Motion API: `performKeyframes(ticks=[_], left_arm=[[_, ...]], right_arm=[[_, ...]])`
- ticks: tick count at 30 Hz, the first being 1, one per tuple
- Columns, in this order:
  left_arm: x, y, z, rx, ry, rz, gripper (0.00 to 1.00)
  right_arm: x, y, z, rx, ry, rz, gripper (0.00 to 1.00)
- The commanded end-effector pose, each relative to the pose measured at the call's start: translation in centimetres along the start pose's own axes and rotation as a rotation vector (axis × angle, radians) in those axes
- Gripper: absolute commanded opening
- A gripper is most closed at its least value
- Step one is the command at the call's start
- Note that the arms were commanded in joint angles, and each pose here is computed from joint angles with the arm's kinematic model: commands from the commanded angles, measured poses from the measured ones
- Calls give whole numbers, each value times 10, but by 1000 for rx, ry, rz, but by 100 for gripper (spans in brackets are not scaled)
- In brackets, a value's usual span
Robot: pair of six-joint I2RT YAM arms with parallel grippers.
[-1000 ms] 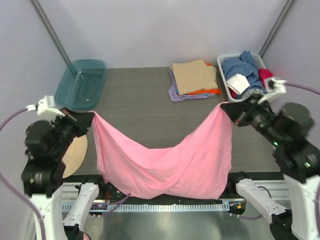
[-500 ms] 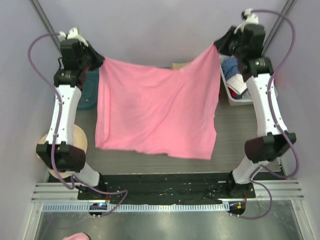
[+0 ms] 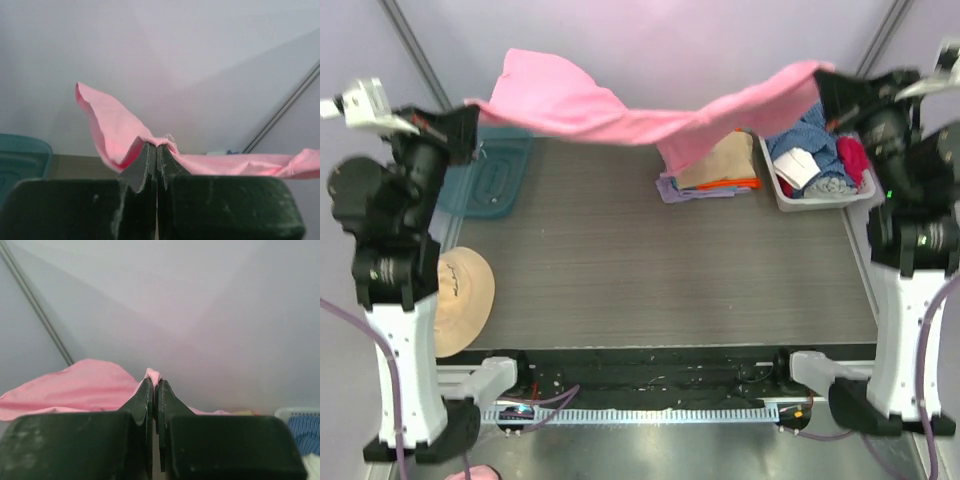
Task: Fold and stack the t-shirts
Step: Flatten the tshirt out
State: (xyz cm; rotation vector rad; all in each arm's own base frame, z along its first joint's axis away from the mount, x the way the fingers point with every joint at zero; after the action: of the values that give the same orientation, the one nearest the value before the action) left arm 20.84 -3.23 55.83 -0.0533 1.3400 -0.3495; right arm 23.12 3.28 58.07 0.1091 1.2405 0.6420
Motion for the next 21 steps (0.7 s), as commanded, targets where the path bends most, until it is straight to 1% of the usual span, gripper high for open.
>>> performKeyframes(ticks=[1,2,4,5,6,7,8,9,10,11,12,14,15,16,17,18,19,20,21], left_arm=[[121,35,3,-50,234,-25,0],[167,46,-8,-83,332,-59,0],[208,56,-17,-124,396,-106,0],[252,65,-32,-168,494,-163,0],[269,68,-38,-192,500,-184,0],[287,73,-45,-234,529,-211,0],[321,80,-61,-284,601,-249,0],[332,85,-67,-337,608,-262,0],[344,87,-73,-363,632,-284,0],[360,89,-84,-399,671,-320,0],[367,92,-89,-440,683,-330,0],[382,94,-102,-470,723,-347,0],[385,96,-106,-509,721,-344,0],[385,98,-109,-526,710,-335,0],[388,99,-115,-548,734,-328,0],[388,99,-118,-561,737,-321,0],[385,100,-120,-579,721,-306,0],[384,101,-126,-601,738,-298,0],[382,102,-128,-622,734,-287,0]], right_arm=[[87,-42,-20,48,188,91,1],[131,-63,-33,90,298,137,1],[175,-78,-51,134,397,184,1],[216,-87,-70,168,491,238,1],[235,-93,-80,219,531,274,1],[250,-92,-88,213,578,310,1],[277,-97,-104,237,645,374,1],[285,-95,-112,258,657,371,1],[296,-84,-120,242,703,367,1],[310,-85,-131,271,739,377,1],[315,-81,-139,287,765,379,1],[329,-78,-153,297,822,394,1],[329,-75,-159,311,824,419,1],[334,-76,-165,322,841,424,1],[335,-73,-168,318,847,422,1],[336,-73,-176,361,872,426,1],[334,-72,-181,364,869,421,1],[333,-73,-183,386,862,412,1],[332,-75,-191,437,882,410,1]])
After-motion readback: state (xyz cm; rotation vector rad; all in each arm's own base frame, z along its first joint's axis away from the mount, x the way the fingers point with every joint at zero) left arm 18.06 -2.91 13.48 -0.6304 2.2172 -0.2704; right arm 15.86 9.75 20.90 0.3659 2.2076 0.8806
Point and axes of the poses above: each gripper's point midway between its finger pads, its own z axis out along the fingers, its own y axis along the line the jaws close on, x = y × z, the point moved 10 cm from there along -z, back along the fingers, and after that the axes turned 9 degrees about z, right-handed, at the moved point
